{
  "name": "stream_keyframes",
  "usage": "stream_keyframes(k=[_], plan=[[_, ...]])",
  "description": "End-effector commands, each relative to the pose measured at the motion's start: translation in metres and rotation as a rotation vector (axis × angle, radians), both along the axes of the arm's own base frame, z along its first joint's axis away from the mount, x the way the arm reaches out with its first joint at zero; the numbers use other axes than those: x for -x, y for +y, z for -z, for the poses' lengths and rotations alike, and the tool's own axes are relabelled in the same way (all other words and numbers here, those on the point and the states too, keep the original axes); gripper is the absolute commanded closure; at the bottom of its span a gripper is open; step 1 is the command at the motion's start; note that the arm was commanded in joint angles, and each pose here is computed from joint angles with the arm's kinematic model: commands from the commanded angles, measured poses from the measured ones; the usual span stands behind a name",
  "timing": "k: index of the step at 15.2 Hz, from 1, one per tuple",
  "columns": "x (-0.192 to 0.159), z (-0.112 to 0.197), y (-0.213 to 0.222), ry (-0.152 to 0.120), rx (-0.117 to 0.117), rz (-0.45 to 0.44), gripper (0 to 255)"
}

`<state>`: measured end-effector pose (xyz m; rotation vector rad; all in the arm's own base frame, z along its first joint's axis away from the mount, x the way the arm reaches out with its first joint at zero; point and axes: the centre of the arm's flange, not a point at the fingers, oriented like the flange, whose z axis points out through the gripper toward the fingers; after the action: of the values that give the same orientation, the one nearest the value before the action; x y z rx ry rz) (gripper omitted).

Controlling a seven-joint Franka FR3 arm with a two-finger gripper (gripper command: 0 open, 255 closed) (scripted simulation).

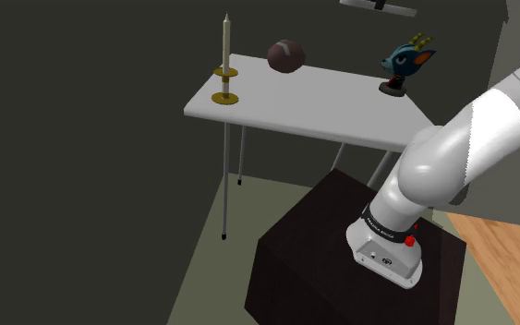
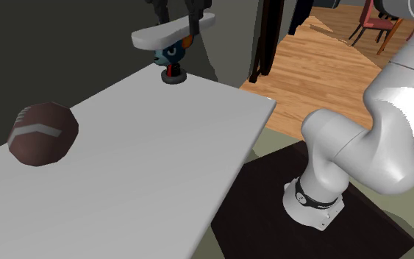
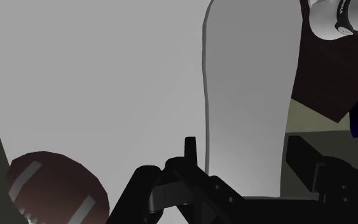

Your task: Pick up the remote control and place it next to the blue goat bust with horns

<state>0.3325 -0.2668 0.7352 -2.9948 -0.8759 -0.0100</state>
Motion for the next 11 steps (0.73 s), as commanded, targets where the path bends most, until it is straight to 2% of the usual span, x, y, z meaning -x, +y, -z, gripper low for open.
stream_keyframes(k=[1, 11], plan=[[0.003, -0.001, -0.027, -0.001, 0.001, -0.002, 255], [0.029, -0.002, -0.156, -0.001, 0.001, -0.002, 255]])
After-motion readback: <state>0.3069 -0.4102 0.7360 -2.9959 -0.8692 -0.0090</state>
